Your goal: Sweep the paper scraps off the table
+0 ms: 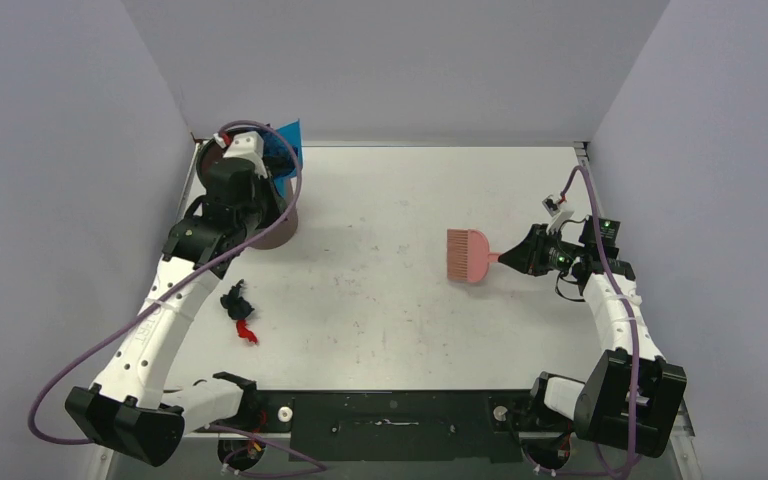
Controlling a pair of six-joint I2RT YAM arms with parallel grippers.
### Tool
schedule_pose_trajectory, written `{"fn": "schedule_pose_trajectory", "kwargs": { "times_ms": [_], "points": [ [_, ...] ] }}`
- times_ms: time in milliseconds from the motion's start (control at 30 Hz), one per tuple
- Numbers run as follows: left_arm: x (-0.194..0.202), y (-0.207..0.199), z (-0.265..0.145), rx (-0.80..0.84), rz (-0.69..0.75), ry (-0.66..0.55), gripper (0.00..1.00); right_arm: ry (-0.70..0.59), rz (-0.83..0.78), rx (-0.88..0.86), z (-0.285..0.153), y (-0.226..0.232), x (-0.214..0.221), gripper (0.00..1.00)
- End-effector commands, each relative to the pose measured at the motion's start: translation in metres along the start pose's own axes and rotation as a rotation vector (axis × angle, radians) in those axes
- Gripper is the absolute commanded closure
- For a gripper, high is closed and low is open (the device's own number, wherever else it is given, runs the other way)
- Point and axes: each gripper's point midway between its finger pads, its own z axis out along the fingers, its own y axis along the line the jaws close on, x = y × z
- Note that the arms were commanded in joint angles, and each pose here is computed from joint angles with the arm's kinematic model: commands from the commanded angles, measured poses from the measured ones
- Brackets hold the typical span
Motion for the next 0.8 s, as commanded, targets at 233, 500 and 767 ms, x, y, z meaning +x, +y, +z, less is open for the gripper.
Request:
{"fn": "schedule_pose_trajectory", "kwargs": {
  "times_ms": [233,500,767],
  "points": [
    [-0.102,-0.035,-0.023,0.478,-0.519,-0.234,1.0,-0.023,-0.08,-0.033,-0.002,0.004,-0.012,0.95],
    [-0.118,-0.033,-0.028,0.729,-0.837,-0.258,1.0,-0.017,-0.082,-0.038,-0.002,0.004,-0.011,0.95],
    [-0.122,-0.02,-0.042,0.936,-1.137,-0.308,1.0,-0.01,-0.085,-0.043,-0.002,0.004,-0.009,0.95]
  ]
}}
